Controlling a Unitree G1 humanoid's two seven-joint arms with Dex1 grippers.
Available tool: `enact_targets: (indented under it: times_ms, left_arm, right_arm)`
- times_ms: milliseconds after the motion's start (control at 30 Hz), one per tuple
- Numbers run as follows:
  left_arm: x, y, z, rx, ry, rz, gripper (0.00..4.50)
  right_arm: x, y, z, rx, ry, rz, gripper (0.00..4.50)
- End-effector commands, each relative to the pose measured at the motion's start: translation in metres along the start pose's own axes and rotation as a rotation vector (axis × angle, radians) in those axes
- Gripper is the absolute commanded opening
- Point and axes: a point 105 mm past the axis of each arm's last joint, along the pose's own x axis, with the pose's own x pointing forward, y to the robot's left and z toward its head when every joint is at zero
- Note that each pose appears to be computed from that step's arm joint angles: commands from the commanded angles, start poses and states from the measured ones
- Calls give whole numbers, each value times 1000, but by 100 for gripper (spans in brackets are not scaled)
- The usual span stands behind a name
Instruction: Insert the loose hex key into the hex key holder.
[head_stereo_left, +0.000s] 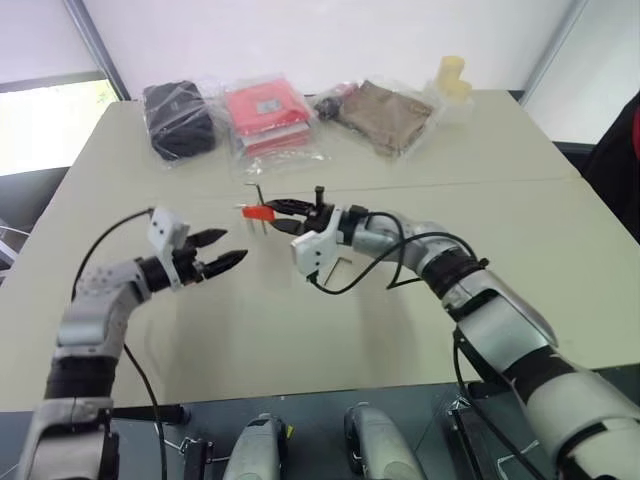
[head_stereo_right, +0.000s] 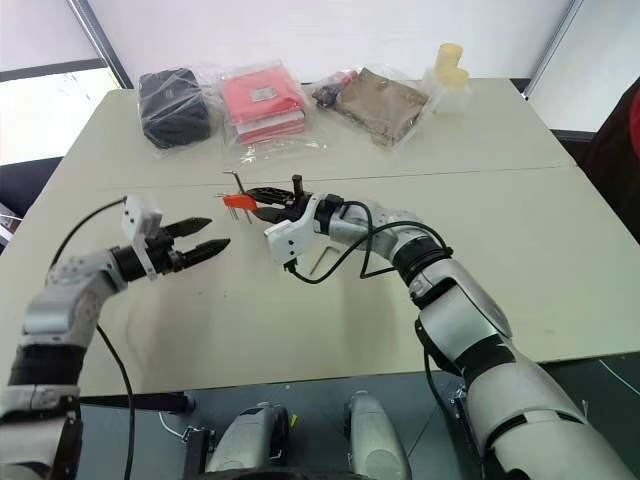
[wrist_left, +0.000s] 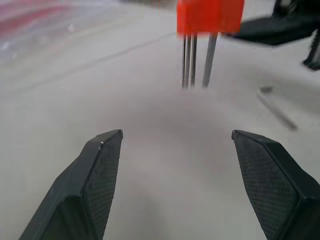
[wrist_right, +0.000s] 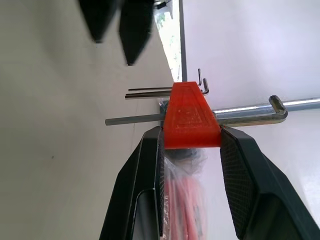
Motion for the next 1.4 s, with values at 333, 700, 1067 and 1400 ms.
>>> enact_targets:
  times_ms: [333, 700, 1067, 1400]
  left_arm:
    - [53, -4, 64, 39, -85, -310, 365]
    - [70, -11, 77, 13, -136, -386, 365]
    - [62, -10, 87, -6, -152, -408, 365]
    - [63, -12, 83, -14, -142, -421, 365]
  right_arm:
    - [-27, -59, 10, -53, -81, -110, 99]
    - [-30, -54, 9, -40, -54, -96, 99]
    - [-32, -45, 3, -28, -24, -74, 99]
    - [-31, -45, 4, -24, -25, -81, 99]
